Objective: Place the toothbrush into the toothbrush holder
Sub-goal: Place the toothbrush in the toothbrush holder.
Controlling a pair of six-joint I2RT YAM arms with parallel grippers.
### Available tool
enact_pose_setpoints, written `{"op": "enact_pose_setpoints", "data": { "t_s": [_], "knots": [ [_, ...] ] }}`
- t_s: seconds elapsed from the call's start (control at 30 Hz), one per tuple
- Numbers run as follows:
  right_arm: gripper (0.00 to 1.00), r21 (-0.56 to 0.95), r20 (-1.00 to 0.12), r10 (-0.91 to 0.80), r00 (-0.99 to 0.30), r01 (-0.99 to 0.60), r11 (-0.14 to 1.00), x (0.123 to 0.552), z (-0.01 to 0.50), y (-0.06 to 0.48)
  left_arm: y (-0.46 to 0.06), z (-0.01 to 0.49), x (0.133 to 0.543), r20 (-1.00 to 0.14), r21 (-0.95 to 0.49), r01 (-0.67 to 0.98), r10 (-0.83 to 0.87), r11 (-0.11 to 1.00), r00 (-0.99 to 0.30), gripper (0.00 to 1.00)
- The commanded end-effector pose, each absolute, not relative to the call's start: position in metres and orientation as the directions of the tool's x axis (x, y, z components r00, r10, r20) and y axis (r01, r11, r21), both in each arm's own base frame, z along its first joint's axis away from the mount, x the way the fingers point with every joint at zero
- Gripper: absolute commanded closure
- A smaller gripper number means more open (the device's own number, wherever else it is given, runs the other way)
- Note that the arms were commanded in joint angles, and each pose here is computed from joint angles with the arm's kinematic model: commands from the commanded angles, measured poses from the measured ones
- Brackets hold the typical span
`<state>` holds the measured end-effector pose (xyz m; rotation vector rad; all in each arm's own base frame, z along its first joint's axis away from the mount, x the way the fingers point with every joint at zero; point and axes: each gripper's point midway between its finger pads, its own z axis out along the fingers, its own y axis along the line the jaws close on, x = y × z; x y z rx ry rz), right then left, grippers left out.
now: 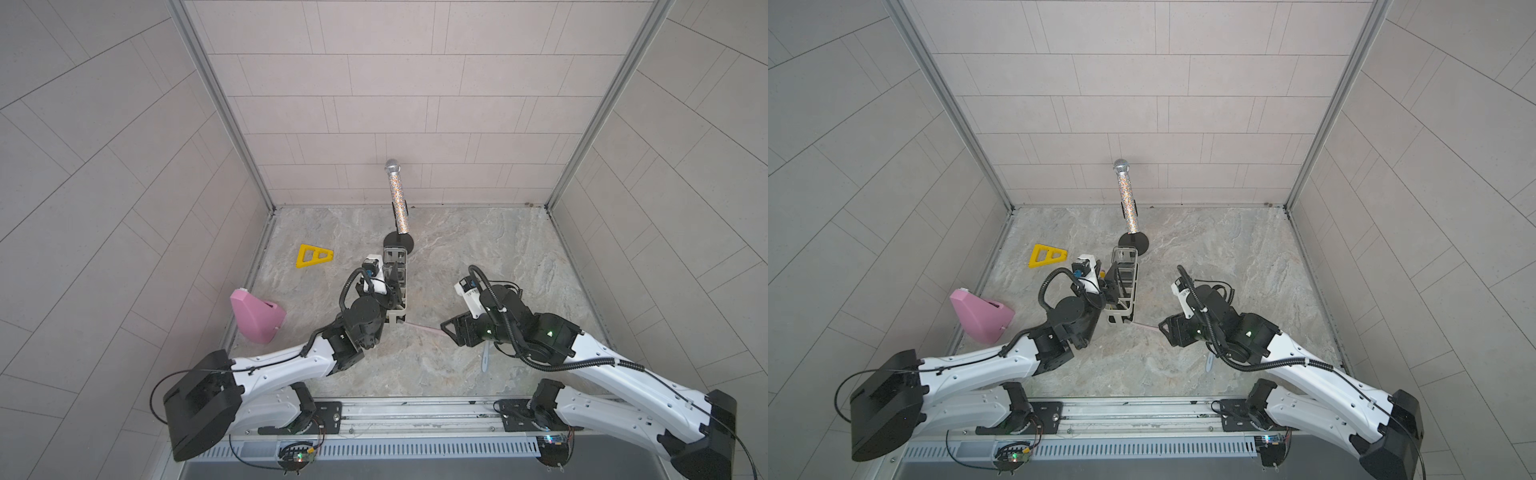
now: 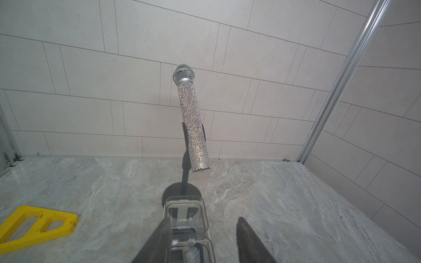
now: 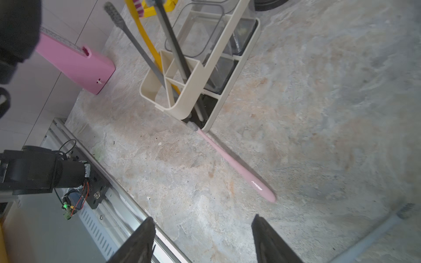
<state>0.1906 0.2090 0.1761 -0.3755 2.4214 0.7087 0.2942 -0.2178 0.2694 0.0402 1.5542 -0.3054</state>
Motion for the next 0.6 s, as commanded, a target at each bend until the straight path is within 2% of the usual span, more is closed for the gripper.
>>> {"op": "enact_pose_setpoints", "data": {
  "t_s": [0.0, 0.23, 0.57],
  "knots": [
    [0.3, 0.383, -0.526, -0.137, -0.839, -0.377, 0.843, 0.181, 0.148, 0.197, -0.217, 0.282, 0.291, -0.987, -0.162, 0.235, -0.155, 0.958, -0.051, 0.47],
    [0.28, 0.332, -0.393, -0.292, -0.872, -0.431, 0.839, 0.175, 0.097, 0.208, -0.211, 0.296, 0.277, -0.978, -0.197, 0.278, -0.167, 0.94, -0.128, 0.44],
    [0.27, 0.256, -0.33, -0.474, -0.817, -0.56, 0.788, 0.187, 0.068, 0.241, -0.202, 0.301, 0.265, -0.965, -0.2, 0.278, -0.139, 0.94, -0.225, 0.44]
  ]
}}
